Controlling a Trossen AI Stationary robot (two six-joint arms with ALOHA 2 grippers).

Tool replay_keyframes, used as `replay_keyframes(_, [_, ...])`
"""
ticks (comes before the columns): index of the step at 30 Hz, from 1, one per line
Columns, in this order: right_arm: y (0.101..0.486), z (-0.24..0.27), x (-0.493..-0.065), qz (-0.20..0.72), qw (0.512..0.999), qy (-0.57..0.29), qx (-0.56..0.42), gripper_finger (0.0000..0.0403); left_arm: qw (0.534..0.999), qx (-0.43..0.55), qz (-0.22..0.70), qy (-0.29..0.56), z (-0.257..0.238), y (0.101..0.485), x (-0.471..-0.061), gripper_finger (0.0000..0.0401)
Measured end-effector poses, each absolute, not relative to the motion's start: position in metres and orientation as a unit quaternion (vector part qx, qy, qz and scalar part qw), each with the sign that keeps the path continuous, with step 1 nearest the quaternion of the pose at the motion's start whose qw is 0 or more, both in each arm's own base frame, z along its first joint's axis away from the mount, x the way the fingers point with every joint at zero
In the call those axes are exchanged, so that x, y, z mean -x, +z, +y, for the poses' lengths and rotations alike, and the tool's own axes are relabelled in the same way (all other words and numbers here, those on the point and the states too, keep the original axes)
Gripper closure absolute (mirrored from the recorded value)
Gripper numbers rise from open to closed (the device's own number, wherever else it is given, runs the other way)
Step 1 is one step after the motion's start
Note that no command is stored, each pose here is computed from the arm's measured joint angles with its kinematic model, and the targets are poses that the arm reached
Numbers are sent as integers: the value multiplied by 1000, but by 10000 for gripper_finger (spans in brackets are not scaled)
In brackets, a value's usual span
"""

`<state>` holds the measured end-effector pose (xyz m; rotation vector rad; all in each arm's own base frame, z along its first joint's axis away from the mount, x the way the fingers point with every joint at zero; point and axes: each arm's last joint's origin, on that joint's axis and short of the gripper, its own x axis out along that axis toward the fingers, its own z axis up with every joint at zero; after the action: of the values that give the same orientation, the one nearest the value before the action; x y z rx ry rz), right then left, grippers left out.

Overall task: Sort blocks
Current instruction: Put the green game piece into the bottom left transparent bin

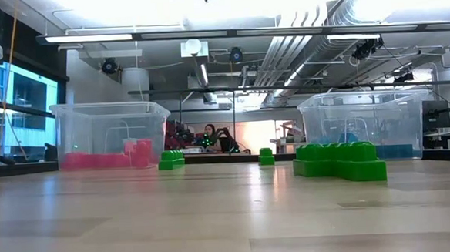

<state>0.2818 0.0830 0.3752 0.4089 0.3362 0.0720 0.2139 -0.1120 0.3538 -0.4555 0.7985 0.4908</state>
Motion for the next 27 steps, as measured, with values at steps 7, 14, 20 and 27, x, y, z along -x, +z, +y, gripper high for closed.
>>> replay_keyframes(7, [304,114,-273,434,822,-110,-353,188,907,70,380,167,-39,368,-238,128])
replay_keyframes(14, [244,152,-264,600,615,-261,-440,188,955,139,254,-68,4,348,-257,128])
replay_keyframes(20, [216,187,-261,596,513,-356,-504,188,951,183,210,-134,4,311,-263,128])
replay_keyframes(27, [185,211,-260,589,474,-414,-507,188,950,197,117,-213,5,327,-259,128])
